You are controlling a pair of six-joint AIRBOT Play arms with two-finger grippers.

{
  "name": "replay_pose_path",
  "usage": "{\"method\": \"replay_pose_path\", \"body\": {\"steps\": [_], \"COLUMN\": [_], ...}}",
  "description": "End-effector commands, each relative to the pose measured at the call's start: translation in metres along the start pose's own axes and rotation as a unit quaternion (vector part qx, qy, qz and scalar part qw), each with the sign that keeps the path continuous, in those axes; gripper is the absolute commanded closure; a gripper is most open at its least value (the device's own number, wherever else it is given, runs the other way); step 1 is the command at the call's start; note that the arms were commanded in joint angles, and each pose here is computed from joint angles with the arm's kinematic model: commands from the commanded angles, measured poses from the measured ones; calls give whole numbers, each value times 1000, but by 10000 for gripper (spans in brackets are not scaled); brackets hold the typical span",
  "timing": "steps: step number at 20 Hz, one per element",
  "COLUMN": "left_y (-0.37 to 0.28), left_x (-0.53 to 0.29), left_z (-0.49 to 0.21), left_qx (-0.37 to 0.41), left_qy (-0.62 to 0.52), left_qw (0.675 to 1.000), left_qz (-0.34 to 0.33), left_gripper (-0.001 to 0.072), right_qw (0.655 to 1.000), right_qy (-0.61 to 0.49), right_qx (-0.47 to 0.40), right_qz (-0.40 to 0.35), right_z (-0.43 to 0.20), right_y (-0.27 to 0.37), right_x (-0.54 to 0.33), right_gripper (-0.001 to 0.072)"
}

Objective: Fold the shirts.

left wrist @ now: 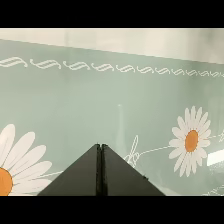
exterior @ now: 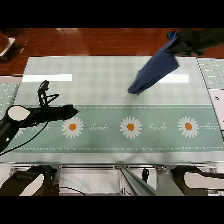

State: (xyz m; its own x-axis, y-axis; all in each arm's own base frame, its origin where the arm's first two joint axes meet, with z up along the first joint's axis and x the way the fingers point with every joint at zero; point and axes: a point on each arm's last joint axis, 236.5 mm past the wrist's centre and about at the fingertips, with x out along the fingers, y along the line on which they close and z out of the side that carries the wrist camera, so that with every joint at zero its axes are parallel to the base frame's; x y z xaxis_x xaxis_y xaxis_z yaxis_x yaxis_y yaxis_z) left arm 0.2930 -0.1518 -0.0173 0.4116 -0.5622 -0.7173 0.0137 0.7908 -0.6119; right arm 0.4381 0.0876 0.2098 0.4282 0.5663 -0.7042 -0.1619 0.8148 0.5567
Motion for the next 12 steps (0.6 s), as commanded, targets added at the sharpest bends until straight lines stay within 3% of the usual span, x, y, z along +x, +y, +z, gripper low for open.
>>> {"method": "replay_pose_path", "body": {"steps": [1, 6, 12], "left_y": [-1, -1, 0], "left_x": [0, 0, 0], "left_z": [-3, -4, -1], "left_qx": [0, 0, 1], "left_qy": [6, 8, 2], "left_qw": [1000, 1000, 1000], "left_qz": [-1, -2, 0], "left_gripper": [686, 685, 686], "right_qw": [996, 977, 930], "right_qy": [-45, -93, -89], "right_qx": [46, 145, 247], "right_qz": [-57, -127, -257], "right_z": [5, -15, -87], "right_y": [-39, -96, -149], "right_x": [-65, -143, -211], "right_gripper": [685, 686, 687]}}
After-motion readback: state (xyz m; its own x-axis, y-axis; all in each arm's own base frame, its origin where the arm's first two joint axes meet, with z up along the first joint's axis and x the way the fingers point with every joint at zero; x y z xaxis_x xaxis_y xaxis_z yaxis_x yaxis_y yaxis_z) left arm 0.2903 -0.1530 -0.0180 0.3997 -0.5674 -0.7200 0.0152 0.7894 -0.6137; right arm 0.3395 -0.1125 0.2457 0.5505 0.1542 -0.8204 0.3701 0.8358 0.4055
